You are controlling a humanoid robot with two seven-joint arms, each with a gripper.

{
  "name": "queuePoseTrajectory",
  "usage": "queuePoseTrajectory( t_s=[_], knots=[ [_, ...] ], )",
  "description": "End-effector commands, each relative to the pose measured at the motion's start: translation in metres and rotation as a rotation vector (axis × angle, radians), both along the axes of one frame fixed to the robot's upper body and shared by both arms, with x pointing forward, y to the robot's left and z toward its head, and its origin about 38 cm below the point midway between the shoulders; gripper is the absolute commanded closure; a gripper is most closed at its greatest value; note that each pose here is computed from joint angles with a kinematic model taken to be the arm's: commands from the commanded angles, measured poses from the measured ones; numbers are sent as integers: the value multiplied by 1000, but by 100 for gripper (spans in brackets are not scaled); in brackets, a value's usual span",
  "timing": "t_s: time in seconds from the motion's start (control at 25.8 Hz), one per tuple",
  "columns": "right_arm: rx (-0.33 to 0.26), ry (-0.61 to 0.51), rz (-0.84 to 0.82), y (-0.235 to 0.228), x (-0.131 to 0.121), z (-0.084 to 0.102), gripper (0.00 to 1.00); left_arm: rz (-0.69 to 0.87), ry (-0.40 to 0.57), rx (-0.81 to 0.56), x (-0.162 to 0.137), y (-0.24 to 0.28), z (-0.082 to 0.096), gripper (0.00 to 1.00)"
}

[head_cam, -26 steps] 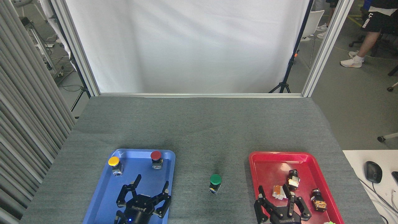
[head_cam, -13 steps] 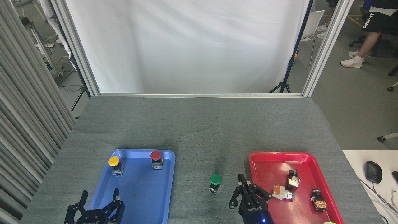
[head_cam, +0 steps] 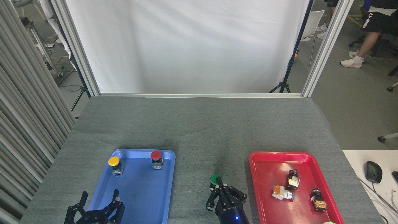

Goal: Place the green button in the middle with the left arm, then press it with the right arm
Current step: 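Move the right hand over the green button and press down, then lift the right hand off the green button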

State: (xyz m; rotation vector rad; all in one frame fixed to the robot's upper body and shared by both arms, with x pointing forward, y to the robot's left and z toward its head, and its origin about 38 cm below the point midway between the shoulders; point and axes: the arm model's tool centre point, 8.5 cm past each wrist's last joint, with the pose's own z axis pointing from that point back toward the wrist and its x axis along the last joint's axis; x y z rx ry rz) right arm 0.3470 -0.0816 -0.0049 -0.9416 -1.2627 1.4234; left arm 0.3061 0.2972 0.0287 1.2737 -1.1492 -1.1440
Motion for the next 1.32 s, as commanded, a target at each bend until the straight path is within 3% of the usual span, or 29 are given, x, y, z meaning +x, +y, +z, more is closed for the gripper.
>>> queuePoseTrajectory(
  t_s=[0.0, 0.15, 0.58, 0.77, 1.01, 1.28],
  knots=[
    [0, 4, 2, 5, 2, -1, 100, 0, 3, 0, 0, 0, -1, 0],
    [-7, -2, -8, 6, 11, 2, 100, 0, 3, -2, 0, 0, -1, 0],
    [-29, 61, -10, 5, 5, -20, 100, 1, 6, -2, 0, 0, -1, 0],
    [-19, 11, -23, 3, 13, -3, 100, 1, 4, -2, 0, 0, -1, 0],
    [20, -125, -57, -6, 22, 45, 100, 1, 7, -2, -1, 0, -2, 0],
    [16, -136, -132, -59, -5, 45, 99, 1, 7, -3, 0, 0, -2, 0]
  ],
)
